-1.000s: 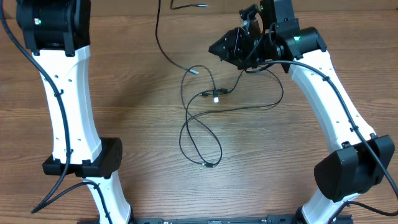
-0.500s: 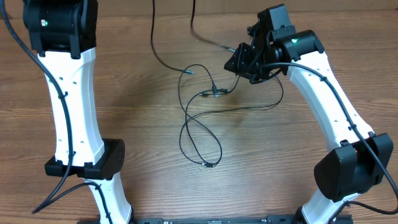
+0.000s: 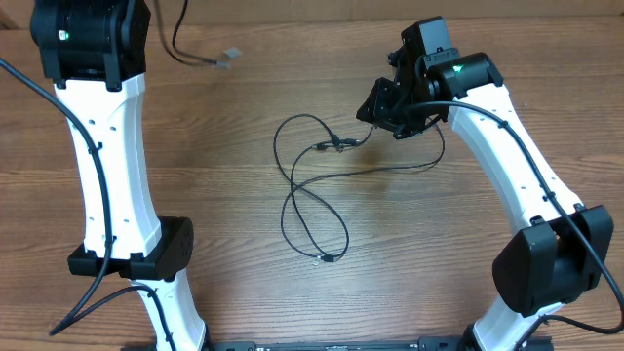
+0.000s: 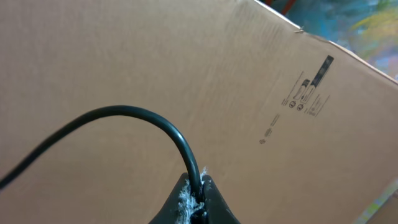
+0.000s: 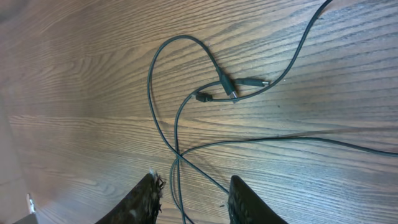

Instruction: Untangle cables

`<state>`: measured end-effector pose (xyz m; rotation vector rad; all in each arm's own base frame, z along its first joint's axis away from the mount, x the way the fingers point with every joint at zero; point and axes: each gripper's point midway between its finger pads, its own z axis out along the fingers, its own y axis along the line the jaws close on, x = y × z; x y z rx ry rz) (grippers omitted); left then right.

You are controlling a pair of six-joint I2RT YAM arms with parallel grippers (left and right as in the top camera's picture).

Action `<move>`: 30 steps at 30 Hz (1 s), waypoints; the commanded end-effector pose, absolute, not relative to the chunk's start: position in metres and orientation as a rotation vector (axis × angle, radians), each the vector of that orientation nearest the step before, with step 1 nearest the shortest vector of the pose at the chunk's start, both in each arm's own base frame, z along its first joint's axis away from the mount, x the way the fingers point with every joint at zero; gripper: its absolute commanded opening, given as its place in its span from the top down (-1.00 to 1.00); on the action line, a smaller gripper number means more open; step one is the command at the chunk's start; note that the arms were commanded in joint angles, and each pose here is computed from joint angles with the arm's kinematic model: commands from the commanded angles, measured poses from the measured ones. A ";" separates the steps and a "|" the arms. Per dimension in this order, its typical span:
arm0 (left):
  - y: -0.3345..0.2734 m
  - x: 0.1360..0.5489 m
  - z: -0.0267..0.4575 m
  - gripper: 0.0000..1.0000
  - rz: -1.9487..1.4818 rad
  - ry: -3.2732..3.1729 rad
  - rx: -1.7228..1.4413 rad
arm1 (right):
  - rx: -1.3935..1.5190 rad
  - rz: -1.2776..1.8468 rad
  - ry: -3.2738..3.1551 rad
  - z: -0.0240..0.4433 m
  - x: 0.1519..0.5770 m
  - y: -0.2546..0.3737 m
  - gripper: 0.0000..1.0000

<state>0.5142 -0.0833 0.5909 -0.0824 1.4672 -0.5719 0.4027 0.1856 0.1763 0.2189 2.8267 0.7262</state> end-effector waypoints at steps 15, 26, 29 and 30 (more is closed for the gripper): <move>-0.070 0.555 0.547 0.91 -0.796 1.485 -0.504 | 0.204 0.705 2.836 0.181 0.395 0.182 0.36; 0.048 0.596 0.491 0.91 -0.475 1.456 -0.740 | 0.227 0.683 2.902 0.175 0.381 0.178 0.49; 0.094 0.608 0.461 0.91 -0.365 1.495 -0.769 | 0.231 0.681 2.910 0.175 0.379 0.177 0.50; 0.110 0.611 0.449 0.91 -0.339 1.507 -0.797 | 0.231 0.681 2.910 0.175 0.379 0.177 0.49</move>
